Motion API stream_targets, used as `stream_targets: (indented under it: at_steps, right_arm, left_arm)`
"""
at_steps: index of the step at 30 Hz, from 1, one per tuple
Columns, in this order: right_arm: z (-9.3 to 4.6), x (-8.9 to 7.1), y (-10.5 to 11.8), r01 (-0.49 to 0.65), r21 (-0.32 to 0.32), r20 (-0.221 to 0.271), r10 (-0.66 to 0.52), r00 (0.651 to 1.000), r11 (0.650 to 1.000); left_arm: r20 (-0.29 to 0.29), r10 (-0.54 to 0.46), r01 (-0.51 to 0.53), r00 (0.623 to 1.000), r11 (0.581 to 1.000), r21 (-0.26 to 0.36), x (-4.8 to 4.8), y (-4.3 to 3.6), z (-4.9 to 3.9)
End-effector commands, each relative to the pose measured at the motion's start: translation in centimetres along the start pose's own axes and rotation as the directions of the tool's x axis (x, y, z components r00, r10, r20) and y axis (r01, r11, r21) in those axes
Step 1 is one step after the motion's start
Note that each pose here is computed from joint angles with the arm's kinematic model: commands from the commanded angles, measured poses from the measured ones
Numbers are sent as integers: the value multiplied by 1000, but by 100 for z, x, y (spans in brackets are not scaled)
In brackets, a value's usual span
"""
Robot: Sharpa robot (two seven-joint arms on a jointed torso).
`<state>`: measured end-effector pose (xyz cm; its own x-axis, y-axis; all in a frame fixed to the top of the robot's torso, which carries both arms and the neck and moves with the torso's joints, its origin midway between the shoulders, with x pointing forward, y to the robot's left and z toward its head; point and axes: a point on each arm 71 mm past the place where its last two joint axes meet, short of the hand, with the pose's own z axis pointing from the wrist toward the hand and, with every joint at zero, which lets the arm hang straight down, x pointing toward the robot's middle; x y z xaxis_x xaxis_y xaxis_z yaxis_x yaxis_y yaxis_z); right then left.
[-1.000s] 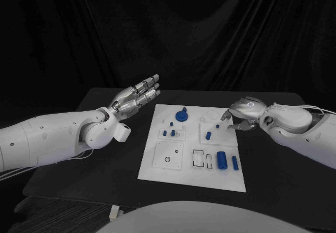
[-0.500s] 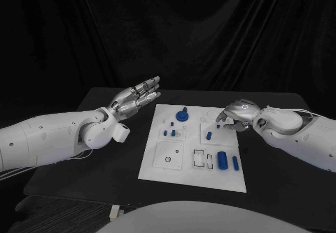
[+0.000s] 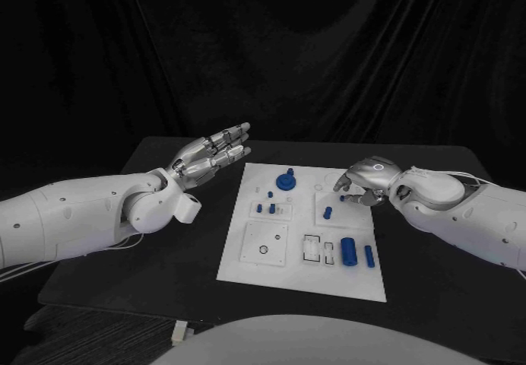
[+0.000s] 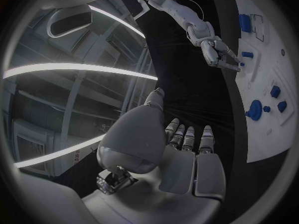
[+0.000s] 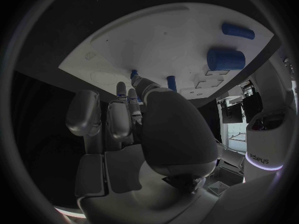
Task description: Assemble the parts on the task board
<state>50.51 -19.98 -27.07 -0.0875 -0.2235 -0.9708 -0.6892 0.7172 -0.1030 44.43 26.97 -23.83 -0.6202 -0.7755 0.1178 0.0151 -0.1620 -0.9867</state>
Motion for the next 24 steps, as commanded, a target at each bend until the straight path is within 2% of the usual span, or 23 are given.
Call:
stream_targets:
  at_steps: [1, 17, 24]
  right_arm:
    - [11, 30, -6, -14, 22, -15, 14, 1000, 1000]
    - [26, 131, 19, -25, 16, -80, 26, 996, 1000]
    - [20, 155, 22, -28, 11, -91, 28, 995, 1000]
  left_arm:
    - [-14, -22, 22, 1000, 1000, 9, 15, 1, 12]
    - [-28, -31, 31, 999, 1000, 0, 32, 22, 36]
    - [-30, -32, 32, 999, 999, 0, 35, 27, 42]
